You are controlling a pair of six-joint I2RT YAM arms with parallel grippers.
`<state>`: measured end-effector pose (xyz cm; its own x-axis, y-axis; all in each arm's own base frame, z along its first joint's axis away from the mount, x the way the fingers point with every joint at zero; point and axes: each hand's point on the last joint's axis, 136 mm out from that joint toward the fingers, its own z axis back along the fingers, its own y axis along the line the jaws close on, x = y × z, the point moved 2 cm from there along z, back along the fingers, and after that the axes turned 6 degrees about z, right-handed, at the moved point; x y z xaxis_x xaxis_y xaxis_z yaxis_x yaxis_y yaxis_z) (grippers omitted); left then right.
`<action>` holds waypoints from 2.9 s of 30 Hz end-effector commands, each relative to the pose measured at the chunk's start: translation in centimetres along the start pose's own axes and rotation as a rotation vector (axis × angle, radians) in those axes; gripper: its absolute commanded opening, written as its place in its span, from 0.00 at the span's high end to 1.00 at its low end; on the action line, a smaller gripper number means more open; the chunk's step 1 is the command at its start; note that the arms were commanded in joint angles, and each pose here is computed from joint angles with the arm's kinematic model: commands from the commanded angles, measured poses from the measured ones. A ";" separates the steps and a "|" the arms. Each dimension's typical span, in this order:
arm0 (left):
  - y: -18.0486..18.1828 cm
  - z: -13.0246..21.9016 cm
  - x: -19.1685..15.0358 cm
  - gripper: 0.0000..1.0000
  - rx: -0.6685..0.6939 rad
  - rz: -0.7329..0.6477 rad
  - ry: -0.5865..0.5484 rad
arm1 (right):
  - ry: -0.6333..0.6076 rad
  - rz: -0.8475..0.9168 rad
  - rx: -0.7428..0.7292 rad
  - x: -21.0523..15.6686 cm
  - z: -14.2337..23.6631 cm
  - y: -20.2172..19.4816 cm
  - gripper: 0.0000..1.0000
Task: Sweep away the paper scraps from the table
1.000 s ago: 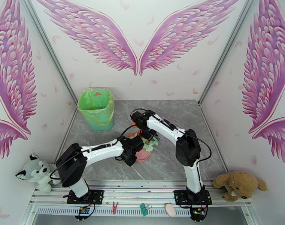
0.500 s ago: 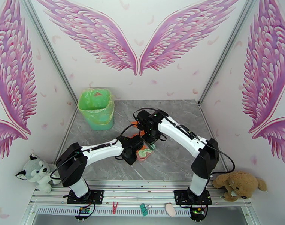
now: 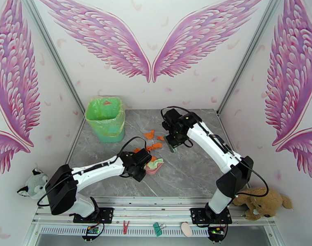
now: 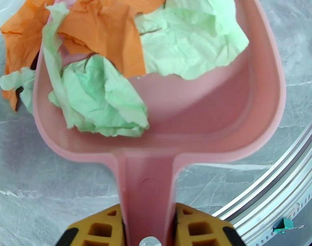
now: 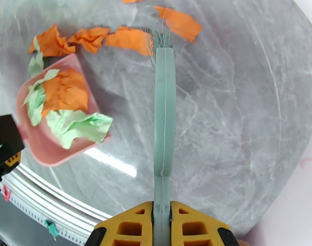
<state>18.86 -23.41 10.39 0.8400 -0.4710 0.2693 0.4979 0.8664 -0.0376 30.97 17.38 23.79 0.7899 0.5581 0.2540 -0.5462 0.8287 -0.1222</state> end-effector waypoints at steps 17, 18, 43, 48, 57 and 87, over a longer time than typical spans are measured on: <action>2.7 4.5 -4.9 1.00 0.119 0.165 -0.047 | 0.046 -0.039 -0.145 5.9 -3.8 -5.4 1.00; 2.7 4.5 -5.2 1.00 0.131 0.171 -0.045 | 0.049 -0.038 -0.146 6.2 -4.2 -5.5 1.00; 6.4 12.3 -2.6 1.00 0.143 0.231 -0.221 | -0.185 -0.174 0.834 12.0 -2.3 10.0 1.00; 6.9 13.0 -2.7 1.00 0.152 0.247 -0.250 | -0.126 -0.183 0.947 12.7 -4.9 13.2 1.00; 7.0 13.3 -2.5 1.00 0.148 0.249 -0.279 | 0.024 -0.200 0.911 10.2 -10.9 14.7 1.00; 5.6 9.6 0.7 1.00 0.133 0.006 -0.215 | -0.170 -0.409 0.696 8.3 -6.1 1.0 1.00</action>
<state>18.92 -16.49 18.91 0.8124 -0.3848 0.4381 0.3928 0.9164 0.0766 37.71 22.61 15.70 0.9472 0.2371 0.2158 -0.3174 0.7888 0.5264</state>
